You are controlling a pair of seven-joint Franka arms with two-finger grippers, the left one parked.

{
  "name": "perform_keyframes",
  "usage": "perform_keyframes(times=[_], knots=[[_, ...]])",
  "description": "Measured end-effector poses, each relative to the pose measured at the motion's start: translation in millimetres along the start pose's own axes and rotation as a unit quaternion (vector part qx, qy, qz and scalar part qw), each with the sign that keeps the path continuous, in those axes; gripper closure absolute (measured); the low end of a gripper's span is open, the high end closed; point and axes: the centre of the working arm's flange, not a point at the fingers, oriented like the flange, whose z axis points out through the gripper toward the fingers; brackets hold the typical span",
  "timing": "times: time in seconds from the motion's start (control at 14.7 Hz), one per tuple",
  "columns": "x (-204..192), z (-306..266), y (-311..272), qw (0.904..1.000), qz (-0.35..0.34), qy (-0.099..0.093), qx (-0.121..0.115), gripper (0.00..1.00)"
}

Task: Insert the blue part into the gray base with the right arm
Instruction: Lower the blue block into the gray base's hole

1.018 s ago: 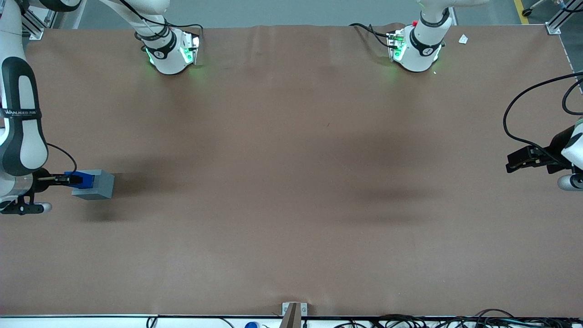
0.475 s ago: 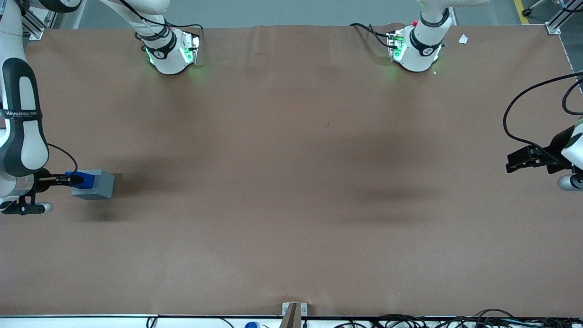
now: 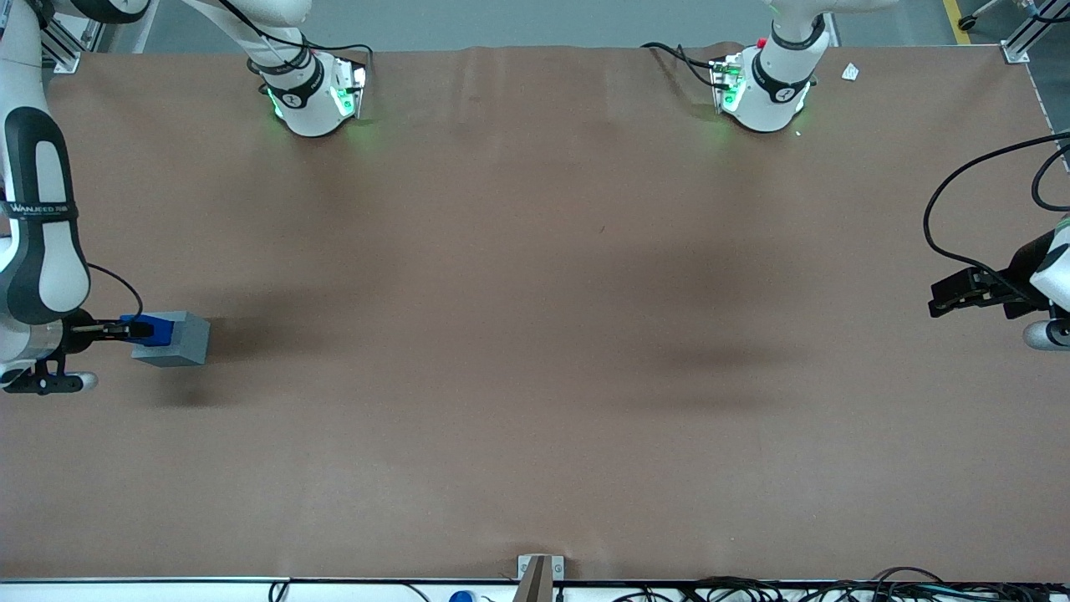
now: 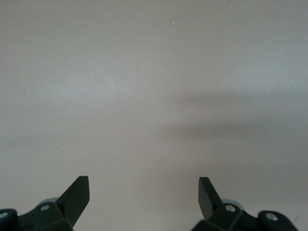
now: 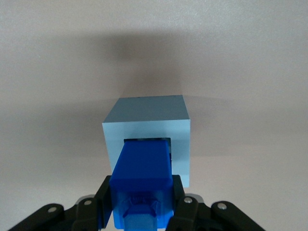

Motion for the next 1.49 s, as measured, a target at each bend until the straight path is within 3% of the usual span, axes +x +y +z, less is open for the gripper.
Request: perform_keyframes(times=[0.81,1.09,1.22,1.49], knots=[[4.4,6.9,1.8,1.0000,0.001,0.005,-0.001,0.49],[4.9,5.9,2.0,1.0000,0.001,0.007,-0.002,0.41],[5.1,5.2,2.0,1.0000,0.001,0.008,-0.002,0.30],[7.3,0.8,2.8,0.9998,0.001,0.018,-0.006,0.24]])
